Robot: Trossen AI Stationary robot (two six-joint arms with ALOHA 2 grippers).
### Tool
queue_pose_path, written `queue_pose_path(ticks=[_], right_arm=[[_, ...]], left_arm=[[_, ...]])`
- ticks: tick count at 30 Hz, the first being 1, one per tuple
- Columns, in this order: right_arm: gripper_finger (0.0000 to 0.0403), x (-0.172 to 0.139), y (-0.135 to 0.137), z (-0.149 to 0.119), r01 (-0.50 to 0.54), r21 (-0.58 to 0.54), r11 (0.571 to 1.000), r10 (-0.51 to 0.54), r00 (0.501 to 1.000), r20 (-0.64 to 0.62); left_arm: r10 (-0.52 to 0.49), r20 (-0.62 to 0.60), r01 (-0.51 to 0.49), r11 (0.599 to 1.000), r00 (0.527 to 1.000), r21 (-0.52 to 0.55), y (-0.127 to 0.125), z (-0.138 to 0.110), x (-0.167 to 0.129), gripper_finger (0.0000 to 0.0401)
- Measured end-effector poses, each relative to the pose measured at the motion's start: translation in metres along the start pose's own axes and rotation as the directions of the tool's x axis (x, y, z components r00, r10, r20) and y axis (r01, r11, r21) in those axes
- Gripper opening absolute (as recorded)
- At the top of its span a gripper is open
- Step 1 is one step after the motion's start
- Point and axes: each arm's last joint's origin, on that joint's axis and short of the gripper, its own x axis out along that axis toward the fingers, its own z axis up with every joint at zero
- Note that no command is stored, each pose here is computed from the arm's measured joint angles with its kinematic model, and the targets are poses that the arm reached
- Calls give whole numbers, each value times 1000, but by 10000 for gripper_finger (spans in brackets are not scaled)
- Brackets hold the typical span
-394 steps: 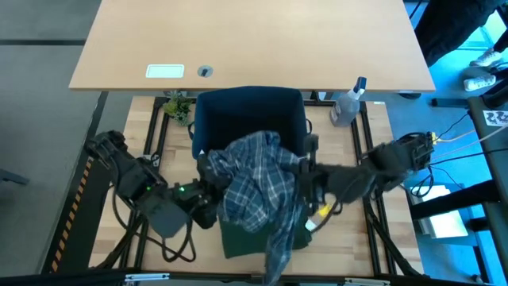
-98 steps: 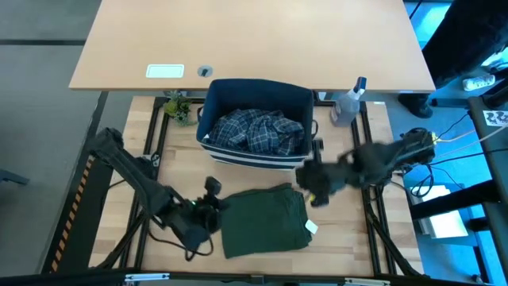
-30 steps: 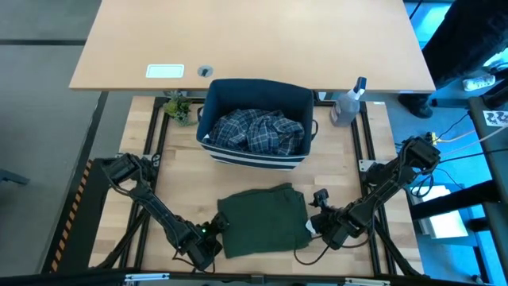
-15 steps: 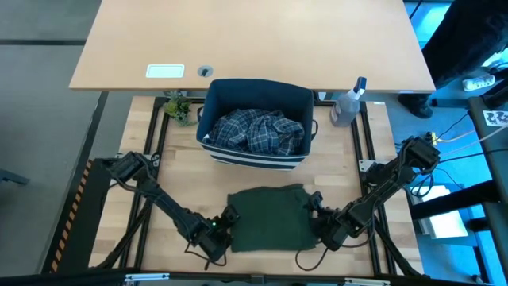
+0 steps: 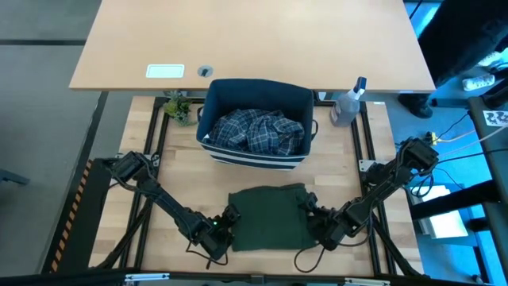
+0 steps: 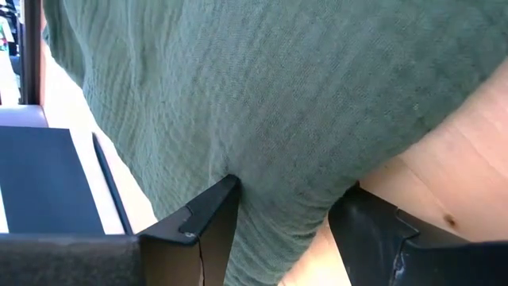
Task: Fold Laundry from Bin
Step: Put the green polo shirt into the laundry bin
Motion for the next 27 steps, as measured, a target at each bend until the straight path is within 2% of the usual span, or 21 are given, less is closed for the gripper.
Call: queue_pose_path(ticks=[6, 10, 17, 19, 22, 27], right_arm=[[287, 0, -1, 8, 20, -38, 999, -17, 997, 72], [287, 2, -5, 8, 25, -37, 999, -22, 997, 70], [279, 18, -16, 11, -35, 0, 999, 35, 995, 90], [258, 27, -18, 13, -64, 13, 998, 62, 992, 112], [206, 36, -19, 15, -90, 33, 995, 85, 989, 123], [95, 38, -20, 14, -78, 38, 996, 73, 990, 119]], left_arm=[[0, 0, 0, 1000, 1000, -1, 0, 0, 0, 187], [0, -1, 0, 1000, 1000, -3, 0, 0, 0, 187], [8, 8, -8, 1000, 1000, -27, 5, 0, 4, 185], [11, 14, -11, 999, 1000, -44, 7, 1, 6, 177], [-2, 20, 3, 998, 1000, -59, 9, 0, 8, 153], [-31, 29, 33, 997, 999, -69, 11, 0, 10, 81]])
